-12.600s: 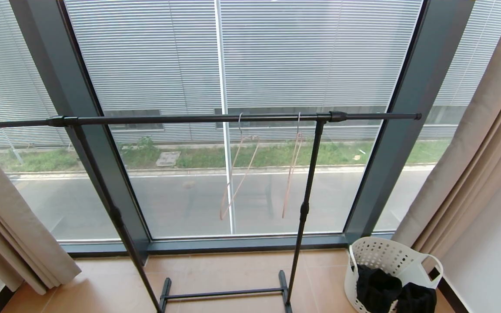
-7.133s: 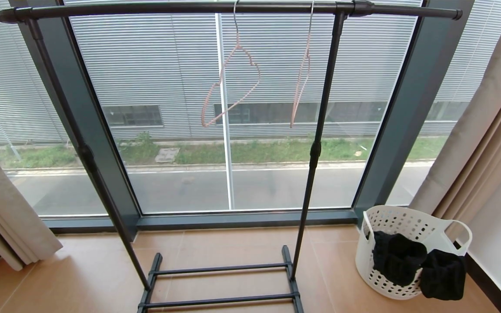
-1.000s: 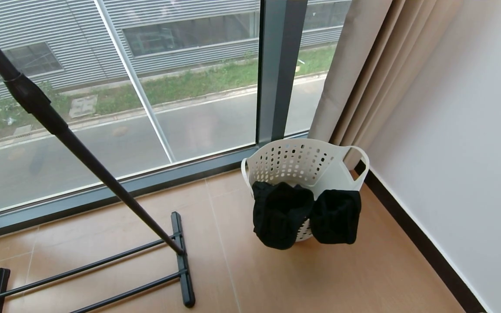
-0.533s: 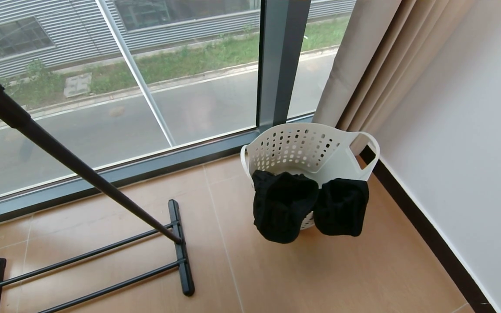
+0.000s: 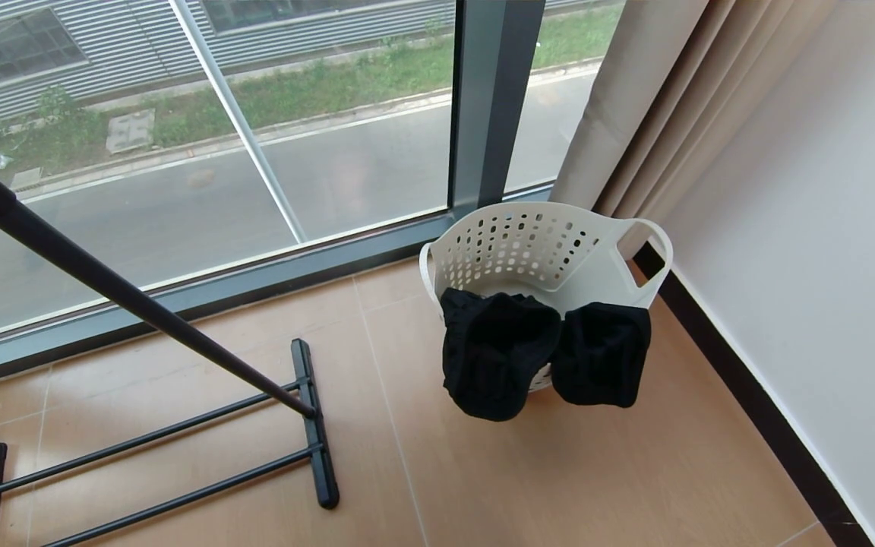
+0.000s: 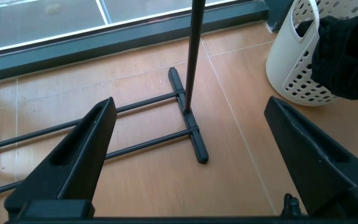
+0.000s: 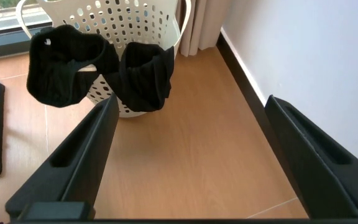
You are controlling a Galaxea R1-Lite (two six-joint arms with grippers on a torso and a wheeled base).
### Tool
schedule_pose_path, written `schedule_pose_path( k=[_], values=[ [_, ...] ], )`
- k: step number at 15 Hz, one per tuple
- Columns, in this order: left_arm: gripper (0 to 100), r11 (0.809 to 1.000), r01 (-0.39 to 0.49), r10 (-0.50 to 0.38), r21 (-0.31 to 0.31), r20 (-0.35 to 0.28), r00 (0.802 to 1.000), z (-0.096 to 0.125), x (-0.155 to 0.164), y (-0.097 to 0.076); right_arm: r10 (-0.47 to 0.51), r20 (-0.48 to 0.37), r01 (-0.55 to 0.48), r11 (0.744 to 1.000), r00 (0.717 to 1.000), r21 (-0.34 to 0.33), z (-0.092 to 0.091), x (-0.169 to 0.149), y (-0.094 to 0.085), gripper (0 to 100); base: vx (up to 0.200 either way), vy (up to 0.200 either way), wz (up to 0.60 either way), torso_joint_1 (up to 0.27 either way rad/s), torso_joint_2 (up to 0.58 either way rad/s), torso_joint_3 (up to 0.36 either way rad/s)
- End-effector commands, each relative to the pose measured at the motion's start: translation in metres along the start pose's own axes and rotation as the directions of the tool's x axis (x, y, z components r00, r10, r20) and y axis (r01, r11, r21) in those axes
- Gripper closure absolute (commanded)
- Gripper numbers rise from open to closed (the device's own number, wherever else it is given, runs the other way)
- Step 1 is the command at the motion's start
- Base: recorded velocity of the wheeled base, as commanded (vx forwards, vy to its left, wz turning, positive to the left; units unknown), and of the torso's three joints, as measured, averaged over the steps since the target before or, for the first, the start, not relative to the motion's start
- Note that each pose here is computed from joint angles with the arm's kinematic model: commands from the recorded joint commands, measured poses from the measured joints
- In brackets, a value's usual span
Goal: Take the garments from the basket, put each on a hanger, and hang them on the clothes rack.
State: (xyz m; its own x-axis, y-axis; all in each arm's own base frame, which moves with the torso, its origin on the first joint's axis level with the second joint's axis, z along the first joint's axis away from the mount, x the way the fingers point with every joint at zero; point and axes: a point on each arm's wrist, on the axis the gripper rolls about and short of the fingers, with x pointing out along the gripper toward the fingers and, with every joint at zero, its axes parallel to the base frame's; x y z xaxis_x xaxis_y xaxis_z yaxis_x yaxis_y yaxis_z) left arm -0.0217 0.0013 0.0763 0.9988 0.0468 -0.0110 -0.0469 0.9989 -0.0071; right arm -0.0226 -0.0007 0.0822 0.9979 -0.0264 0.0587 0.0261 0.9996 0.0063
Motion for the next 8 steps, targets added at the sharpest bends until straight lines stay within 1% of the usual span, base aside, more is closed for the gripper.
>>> schedule_pose_path(
  k=[1,4,5,6,7,8],
  values=[
    [0,1.0,-0.001,0.001,0.0,0.0,1.0,0.0,0.0,0.0,0.0,0.0,0.0,1.0,1.0,0.003,0.0,0.0,0.0,0,0.0,0.0,0.0,0.0,0.0,0.0],
    [0,1.0,-0.001,0.001,0.0,0.002,1.0,0.0,0.0,0.0,0.002,-0.002,-0.002,1.0,1.0,-0.003,0.0,0.0,0.0,0,0.0,0.0,0.0,0.0,0.0,0.0],
    [0,1.0,-0.001,0.001,0.0,0.002,1.0,0.0,0.0,0.0,0.012,-0.034,-0.013,1.0,0.999,-0.013,-0.001,0.002,0.0,0,0.0,0.0,0.0,0.0,0.0,0.0],
    [0,1.0,0.001,-0.001,0.0,0.002,1.0,0.0,0.0,0.0,0.052,-0.117,-0.053,0.999,0.992,-0.011,0.0,0.009,0.0,0,0.0,0.0,0.0,0.0,0.0,0.0],
    [0,1.0,-0.001,0.001,-0.002,0.0,1.0,0.0,0.0,0.0,0.101,-0.175,-0.104,0.995,0.979,-0.008,0.001,0.014,-0.001,0,0.0,0.0,0.0,0.0,0.0,0.0],
    [0,1.0,-0.001,0.001,0.0,0.002,1.0,0.0,0.0,0.0,0.152,-0.2,-0.156,0.988,0.968,-0.006,0.002,0.017,0.0,0,0.0,0.0,0.0,0.0,0.0,0.0]
  ],
)
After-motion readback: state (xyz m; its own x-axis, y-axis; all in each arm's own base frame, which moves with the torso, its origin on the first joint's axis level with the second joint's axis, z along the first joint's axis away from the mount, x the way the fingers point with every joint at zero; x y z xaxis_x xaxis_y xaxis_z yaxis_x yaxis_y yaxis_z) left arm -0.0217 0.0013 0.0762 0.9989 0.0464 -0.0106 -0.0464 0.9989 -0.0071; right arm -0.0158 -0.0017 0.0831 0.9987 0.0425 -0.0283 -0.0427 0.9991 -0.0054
